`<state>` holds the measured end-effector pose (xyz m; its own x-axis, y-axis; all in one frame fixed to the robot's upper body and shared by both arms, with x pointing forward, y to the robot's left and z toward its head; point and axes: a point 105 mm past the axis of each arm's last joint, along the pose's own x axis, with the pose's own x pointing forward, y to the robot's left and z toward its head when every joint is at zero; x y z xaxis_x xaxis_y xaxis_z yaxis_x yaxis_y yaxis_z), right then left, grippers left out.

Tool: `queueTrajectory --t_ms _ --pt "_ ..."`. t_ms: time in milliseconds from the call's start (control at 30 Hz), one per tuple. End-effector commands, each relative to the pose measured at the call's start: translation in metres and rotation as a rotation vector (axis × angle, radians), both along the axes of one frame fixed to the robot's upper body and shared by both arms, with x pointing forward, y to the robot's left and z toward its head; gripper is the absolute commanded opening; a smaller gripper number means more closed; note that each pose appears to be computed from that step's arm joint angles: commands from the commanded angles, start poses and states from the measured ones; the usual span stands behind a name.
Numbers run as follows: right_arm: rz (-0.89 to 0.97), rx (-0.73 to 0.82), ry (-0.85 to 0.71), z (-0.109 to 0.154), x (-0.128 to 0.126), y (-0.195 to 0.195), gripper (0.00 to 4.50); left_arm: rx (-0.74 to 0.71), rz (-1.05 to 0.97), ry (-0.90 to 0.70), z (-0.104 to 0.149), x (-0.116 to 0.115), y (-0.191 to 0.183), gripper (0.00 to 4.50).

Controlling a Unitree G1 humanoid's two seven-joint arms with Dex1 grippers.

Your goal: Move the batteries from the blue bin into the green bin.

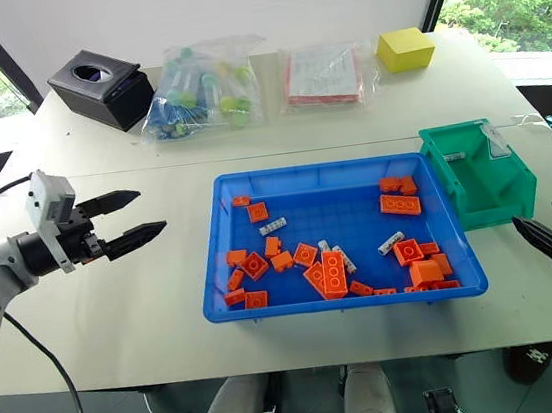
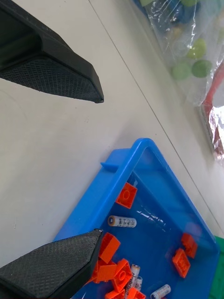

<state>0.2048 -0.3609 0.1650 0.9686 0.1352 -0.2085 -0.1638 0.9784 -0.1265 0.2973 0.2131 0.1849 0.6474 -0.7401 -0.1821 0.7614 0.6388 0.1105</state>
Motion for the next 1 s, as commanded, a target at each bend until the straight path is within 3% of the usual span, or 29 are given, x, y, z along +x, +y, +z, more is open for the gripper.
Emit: queueTrajectory --t_ms 33,433,633,800,1000 --pt "0.004 -0.024 -0.035 0.01 0.0 0.0 3.51 0.003 -0.006 -0.045 0.012 0.0 0.0 4.5" --pt "0.018 -0.044 -0.035 0.015 0.004 0.0 3.51 -0.005 -0.012 -0.049 0.012 0.002 -0.005 4.5" --pt "0.085 -0.088 -0.034 0.034 0.016 0.004 3.51 -0.012 -0.069 -0.042 0.01 -0.004 -0.017 4.5" --pt "0.326 -0.135 -0.025 0.058 0.038 0.044 3.51 -0.018 -0.11 -0.021 0.012 -0.007 -0.022 4.5" --pt "0.73 -0.19 0.005 0.072 0.074 0.126 3.51 0.001 -0.191 -0.004 0.014 -0.012 -0.032 4.5"
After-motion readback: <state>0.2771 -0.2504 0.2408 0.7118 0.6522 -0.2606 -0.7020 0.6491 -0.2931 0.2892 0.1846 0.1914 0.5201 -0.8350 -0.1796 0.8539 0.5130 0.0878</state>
